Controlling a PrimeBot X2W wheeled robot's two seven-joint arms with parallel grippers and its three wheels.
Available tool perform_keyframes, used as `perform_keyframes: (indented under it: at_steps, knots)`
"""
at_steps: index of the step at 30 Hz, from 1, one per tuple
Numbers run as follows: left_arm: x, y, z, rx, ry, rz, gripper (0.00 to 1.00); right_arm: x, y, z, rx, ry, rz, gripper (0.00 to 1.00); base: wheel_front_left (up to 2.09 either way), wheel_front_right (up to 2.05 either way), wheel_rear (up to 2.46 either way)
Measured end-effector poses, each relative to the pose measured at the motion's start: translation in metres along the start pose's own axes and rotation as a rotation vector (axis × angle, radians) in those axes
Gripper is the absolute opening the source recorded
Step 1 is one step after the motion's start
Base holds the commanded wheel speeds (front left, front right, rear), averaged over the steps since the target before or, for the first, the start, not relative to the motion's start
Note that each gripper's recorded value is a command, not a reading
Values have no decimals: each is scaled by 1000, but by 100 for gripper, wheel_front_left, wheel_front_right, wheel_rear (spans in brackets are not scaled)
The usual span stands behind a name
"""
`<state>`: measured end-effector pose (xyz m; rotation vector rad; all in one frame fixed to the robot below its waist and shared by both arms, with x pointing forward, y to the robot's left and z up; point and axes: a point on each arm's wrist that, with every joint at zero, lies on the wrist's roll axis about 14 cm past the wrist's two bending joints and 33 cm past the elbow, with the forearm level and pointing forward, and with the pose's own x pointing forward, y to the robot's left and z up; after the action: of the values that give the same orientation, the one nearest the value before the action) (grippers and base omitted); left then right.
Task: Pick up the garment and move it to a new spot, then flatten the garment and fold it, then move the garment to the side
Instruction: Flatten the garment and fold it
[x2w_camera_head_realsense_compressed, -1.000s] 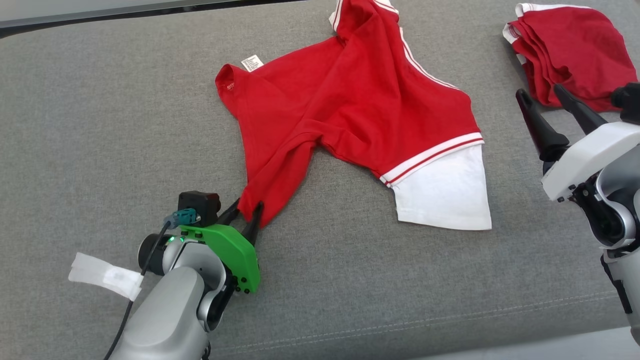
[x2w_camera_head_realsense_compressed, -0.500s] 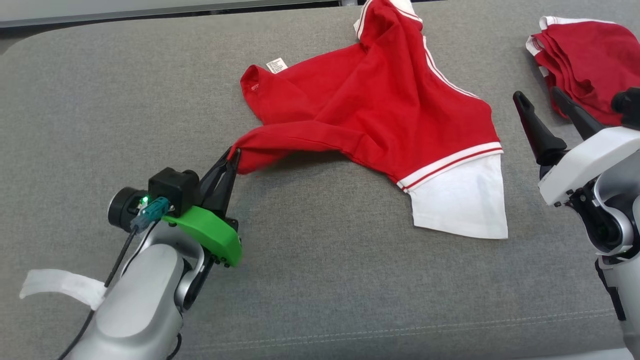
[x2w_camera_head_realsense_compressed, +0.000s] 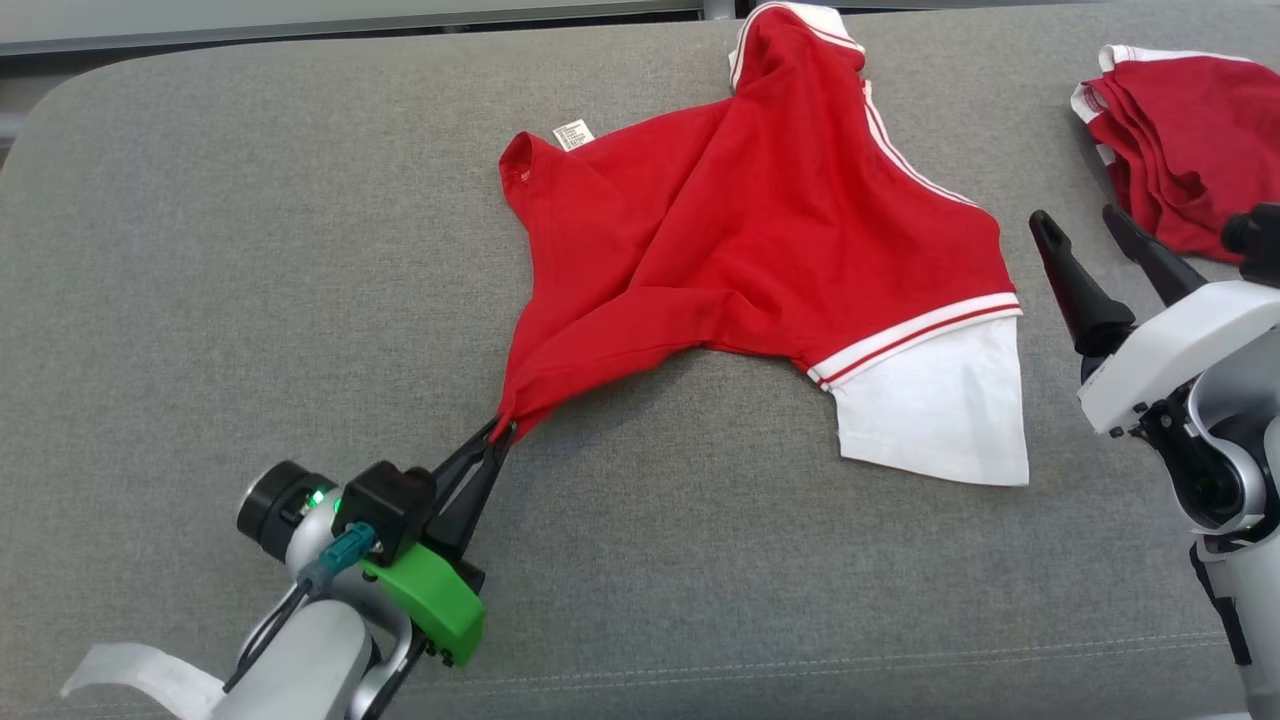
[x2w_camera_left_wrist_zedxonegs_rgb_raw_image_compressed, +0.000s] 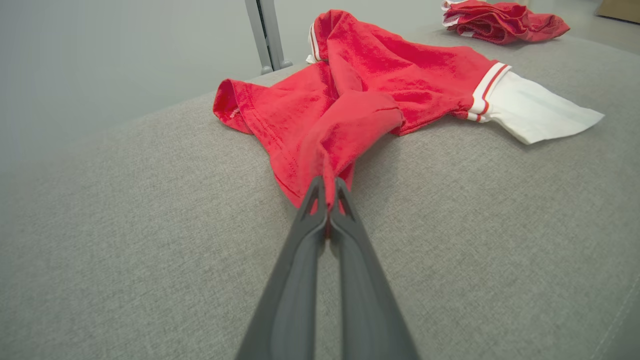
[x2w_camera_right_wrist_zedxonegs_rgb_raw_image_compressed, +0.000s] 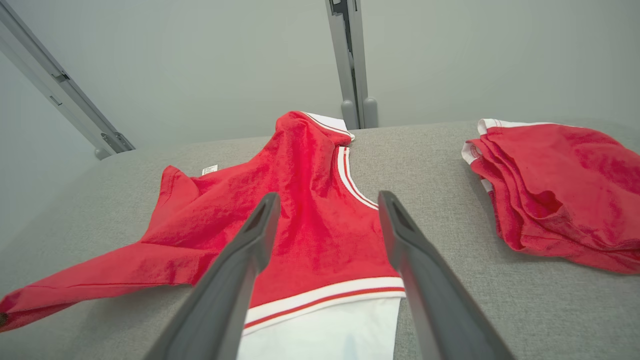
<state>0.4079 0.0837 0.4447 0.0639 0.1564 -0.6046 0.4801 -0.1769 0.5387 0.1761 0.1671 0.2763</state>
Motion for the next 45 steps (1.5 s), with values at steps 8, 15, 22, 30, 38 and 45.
perform_keyframes:
  at_steps: [8, 15, 22, 30, 38, 45]
  knots:
    - [-9, -18, -29, -112, 60, 19, 66, -2, -5, -8, 18, 17, -17, 100, 0, 0, 0]
    - [-21, -27, -37, -194, 61, 60, 100, -7, -7, -16, 34, 35, -27, 100, 0, 0, 0]
    - [-33, -10, -32, -238, 24, 137, 100, -9, -11, -15, 43, 27, -41, 100, 0, 0, 0]
    - [1, 24, 1, -222, -51, 179, 100, -12, -11, -10, 47, 12, -46, 100, 0, 0, 0]
    - [85, 52, 9, -282, 52, 206, 100, -19, -28, -7, 26, 9, -89, 100, 0, 0, 0]
    - [127, 51, -26, -351, 239, 186, 100, -24, -50, -19, 19, 39, -148, 100, 0, 0, 0]
